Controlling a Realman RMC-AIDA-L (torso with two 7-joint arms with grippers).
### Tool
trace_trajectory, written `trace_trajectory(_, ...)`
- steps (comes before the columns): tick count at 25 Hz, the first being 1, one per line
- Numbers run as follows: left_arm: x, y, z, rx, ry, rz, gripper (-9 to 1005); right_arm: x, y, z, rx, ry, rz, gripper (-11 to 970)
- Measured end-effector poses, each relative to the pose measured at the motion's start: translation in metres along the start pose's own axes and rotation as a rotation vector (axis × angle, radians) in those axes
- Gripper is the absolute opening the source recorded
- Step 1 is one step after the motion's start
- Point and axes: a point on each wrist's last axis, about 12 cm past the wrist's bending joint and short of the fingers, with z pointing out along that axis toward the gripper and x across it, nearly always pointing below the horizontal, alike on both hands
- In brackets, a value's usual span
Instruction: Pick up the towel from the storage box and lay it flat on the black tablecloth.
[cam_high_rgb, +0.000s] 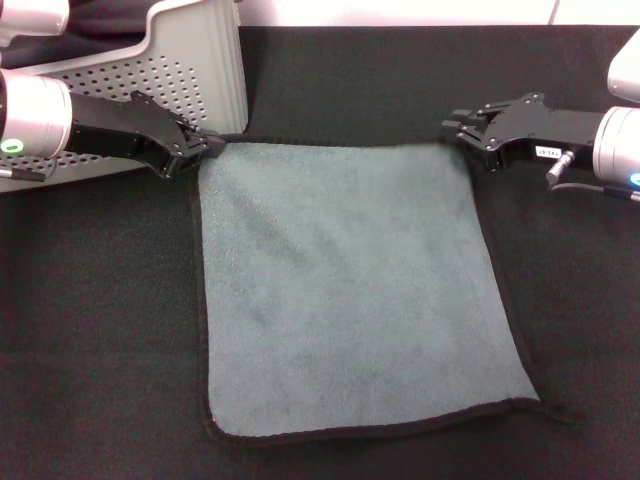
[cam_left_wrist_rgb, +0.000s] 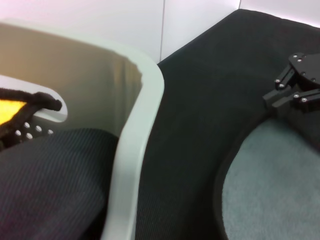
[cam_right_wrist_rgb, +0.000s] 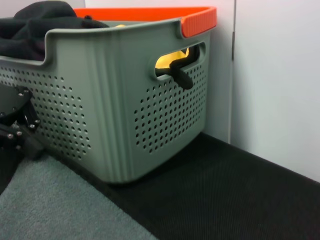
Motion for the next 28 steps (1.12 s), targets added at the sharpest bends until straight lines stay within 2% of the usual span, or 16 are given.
trace_trajectory(5, 0.004, 0.003, 0.002, -0.050, -0.006, -0.023, 31, -0.002, -0.003, -0.003, 0.016, -0.006, -0.018, 191)
trace_trajectory(6, 0.005, 0.003, 0.002, -0.060, -0.008, -0.025, 63, -0.002, -0.005, -0.004, 0.024, -0.008, -0.017, 193)
trace_trajectory(10, 0.010, 0.003, -0.004, -0.085, -0.015, -0.021, 189, -0.002, -0.010, -0.022, 0.066, -0.048, -0.025, 346)
trace_trajectory(13, 0.011, 0.000, -0.013, -0.079, -0.031, -0.015, 248, -0.001, -0.004, -0.042, 0.048, -0.103, -0.045, 463)
trace_trajectory(17, 0.013, -0.019, -0.032, 0.052, -0.144, -0.004, 326, 0.006, 0.024, -0.067, -0.137, -0.174, -0.069, 626)
trace_trajectory(20, 0.019, -0.044, -0.047, 0.209, -0.313, 0.080, 385, 0.018, 0.050, -0.080, -0.314, -0.209, -0.093, 850)
trace_trajectory(21, 0.027, -0.056, -0.051, 0.271, -0.377, 0.137, 405, 0.022, 0.059, -0.084, -0.369, -0.221, -0.098, 851)
trace_trajectory(24, 0.051, -0.081, -0.057, 0.362, -0.572, 0.276, 546, 0.030, 0.083, -0.086, -0.500, -0.261, -0.085, 852)
trace_trajectory(26, 0.066, -0.090, -0.059, 0.374, -0.670, 0.292, 546, 0.032, 0.097, -0.085, -0.566, -0.288, -0.074, 853)
trace_trajectory(28, 0.079, -0.094, -0.061, 0.371, -0.694, 0.276, 546, 0.032, 0.105, -0.084, -0.601, -0.310, -0.070, 854)
